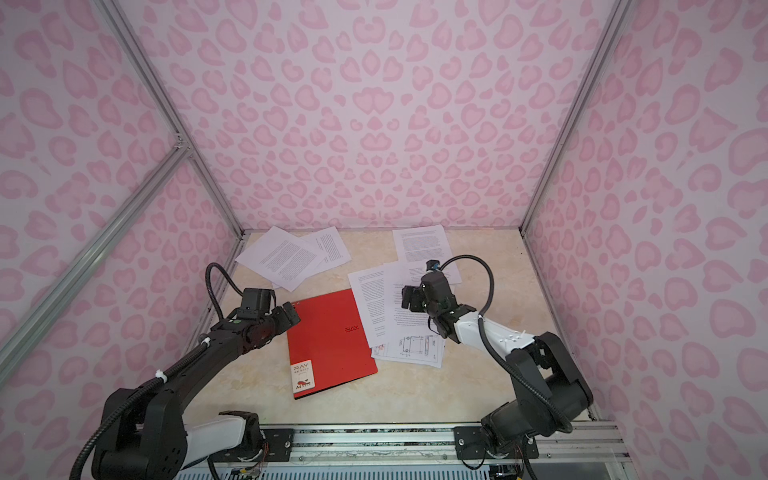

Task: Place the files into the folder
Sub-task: 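Move left gripper to red folder's near edge while right gripper reaches its far edge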

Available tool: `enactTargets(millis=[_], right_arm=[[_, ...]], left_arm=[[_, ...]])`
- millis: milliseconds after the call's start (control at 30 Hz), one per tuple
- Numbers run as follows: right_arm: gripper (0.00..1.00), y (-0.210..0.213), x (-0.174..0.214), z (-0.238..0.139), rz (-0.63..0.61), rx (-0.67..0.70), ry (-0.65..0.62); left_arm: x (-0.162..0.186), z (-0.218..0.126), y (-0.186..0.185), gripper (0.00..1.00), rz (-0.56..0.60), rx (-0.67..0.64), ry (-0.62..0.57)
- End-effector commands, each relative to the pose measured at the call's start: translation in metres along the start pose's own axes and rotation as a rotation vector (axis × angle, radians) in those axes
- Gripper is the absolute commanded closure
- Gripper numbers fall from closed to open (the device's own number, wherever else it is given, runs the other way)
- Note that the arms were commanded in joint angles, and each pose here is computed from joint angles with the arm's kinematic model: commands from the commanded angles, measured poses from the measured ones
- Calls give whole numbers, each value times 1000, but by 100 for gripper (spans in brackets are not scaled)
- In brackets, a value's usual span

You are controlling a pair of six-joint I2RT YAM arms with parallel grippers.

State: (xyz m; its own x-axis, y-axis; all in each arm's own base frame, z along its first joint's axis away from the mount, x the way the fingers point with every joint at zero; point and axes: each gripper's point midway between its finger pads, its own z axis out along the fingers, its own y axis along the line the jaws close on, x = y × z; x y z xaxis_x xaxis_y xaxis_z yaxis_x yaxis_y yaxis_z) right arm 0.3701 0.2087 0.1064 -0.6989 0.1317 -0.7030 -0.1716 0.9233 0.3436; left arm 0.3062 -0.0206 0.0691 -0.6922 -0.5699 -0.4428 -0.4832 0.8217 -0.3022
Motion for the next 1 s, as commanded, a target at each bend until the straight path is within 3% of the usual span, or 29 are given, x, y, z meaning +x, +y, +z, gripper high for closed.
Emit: enactTargets(millis=[0,133,300,700,833,967], right_arm=[[7,59,47,12,-81,-176,161],[7,105,90,32,-125,-272,286],[7,92,103,55,-16,-240,310],[6,-22,76,66,182,80,248],[5,-10,60,61,156,46,227],[5,27,49,45,48,-7,212]], left_arm=[[2,9,1,0,-52,15,26],[5,16,3,3,-48,12,31],[8,21,2,5,-21,14,43],[19,33,-15,13,56,89,95],[24,38,-24,15,70,112,118],[26,39,-31,20,65,122,126]])
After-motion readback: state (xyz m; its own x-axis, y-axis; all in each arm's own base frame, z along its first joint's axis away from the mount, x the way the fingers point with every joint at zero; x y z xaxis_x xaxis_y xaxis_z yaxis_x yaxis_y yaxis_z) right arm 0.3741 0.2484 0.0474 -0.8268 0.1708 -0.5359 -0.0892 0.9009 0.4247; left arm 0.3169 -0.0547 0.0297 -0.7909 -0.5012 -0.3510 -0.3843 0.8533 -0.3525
